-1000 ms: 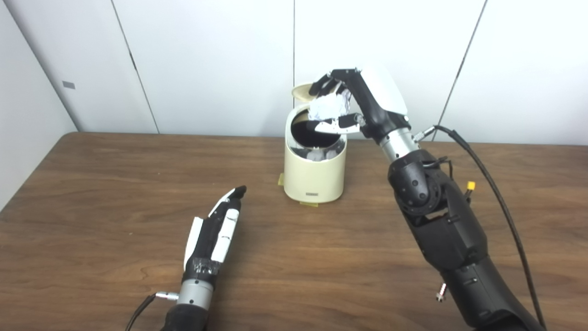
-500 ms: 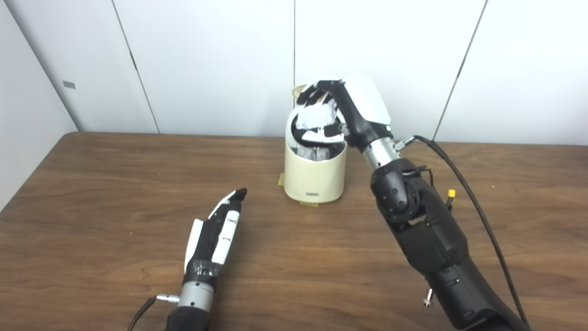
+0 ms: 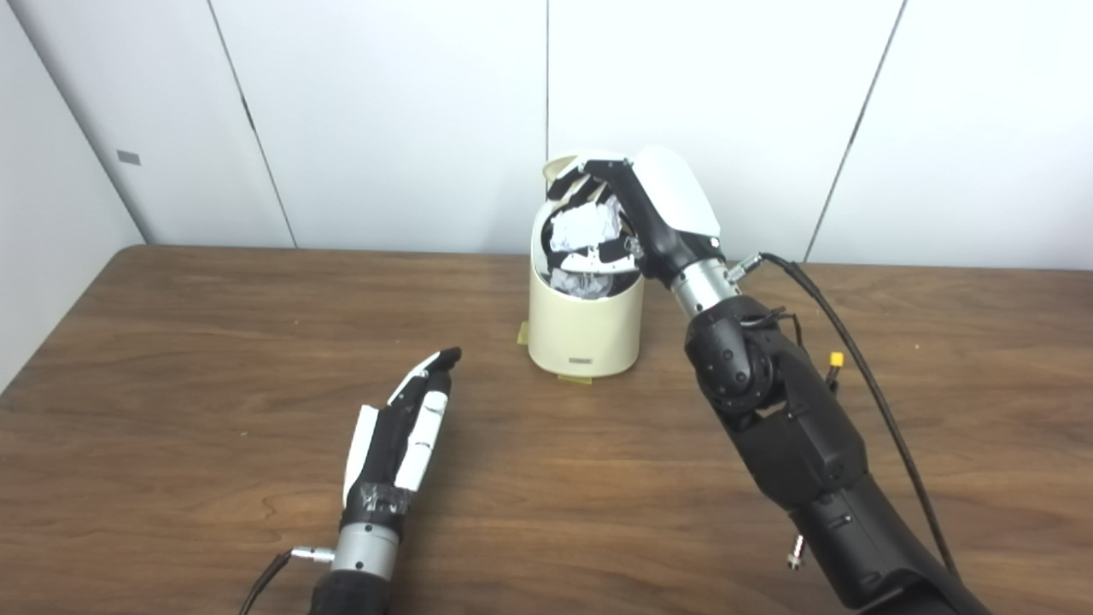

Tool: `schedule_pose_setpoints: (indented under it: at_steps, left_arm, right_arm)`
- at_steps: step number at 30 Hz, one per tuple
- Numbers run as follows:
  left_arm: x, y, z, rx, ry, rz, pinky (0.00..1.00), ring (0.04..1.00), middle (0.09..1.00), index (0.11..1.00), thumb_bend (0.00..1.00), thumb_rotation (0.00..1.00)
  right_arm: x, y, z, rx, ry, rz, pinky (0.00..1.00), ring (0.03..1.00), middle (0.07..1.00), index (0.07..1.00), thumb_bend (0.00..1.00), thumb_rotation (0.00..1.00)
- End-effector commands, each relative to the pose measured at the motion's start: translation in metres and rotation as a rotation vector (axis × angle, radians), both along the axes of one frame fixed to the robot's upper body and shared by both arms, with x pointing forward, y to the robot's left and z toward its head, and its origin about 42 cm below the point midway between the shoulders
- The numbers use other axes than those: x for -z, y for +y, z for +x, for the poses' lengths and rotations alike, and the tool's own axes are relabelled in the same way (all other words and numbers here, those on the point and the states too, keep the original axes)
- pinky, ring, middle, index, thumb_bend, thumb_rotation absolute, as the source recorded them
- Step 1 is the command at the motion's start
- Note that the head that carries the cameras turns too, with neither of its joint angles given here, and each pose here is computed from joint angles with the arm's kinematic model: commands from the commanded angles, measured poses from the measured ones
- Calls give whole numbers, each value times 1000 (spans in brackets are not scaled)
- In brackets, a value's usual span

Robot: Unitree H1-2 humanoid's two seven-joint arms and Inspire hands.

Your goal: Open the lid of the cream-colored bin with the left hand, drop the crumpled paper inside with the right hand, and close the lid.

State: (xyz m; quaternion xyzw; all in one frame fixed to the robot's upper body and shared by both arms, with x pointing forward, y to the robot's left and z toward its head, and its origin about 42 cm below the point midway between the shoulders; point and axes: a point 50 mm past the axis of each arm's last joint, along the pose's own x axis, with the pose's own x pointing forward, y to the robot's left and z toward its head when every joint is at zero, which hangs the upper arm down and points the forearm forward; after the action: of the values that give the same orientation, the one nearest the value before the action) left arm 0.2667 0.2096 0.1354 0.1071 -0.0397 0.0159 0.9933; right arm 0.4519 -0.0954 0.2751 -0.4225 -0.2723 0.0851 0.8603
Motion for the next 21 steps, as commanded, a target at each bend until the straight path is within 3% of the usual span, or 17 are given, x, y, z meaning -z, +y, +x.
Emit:
schedule_pose_setpoints:
  at_steps: [1,7,10,12,13,16,21]
  left_arm:
    - [-14,-1,4,0,-78,-8,907,907,894,887,562,959]
    - [-15,-1,1,2,-74,-16,917,914,898,888,573,959]
    - [-15,-1,1,2,-69,-21,926,919,902,889,585,948]
    - [-15,-1,1,1,-69,-21,934,923,904,883,590,947]
    - [-15,-1,1,1,-69,-23,943,927,899,858,583,932]
    - [-15,-2,1,-5,-68,-22,947,928,888,826,582,914]
    - [-14,-2,-1,-6,-65,-30,976,935,882,799,565,876]
  right_arm:
    - [-33,1,4,-12,-99,14,436,412,512,530,516,0]
    - [-32,-2,4,-16,-81,10,456,416,501,537,516,0]
    - [-30,-2,3,-8,-69,-13,489,533,476,527,525,6]
    - [-30,-1,3,-2,-69,-28,504,553,474,526,526,8]
    - [-30,-1,3,0,-70,-38,570,581,478,515,527,9]
    - [-29,0,2,15,-72,-73,613,653,576,495,524,135]
    - [-28,-1,1,16,-68,-89,662,747,628,493,524,154]
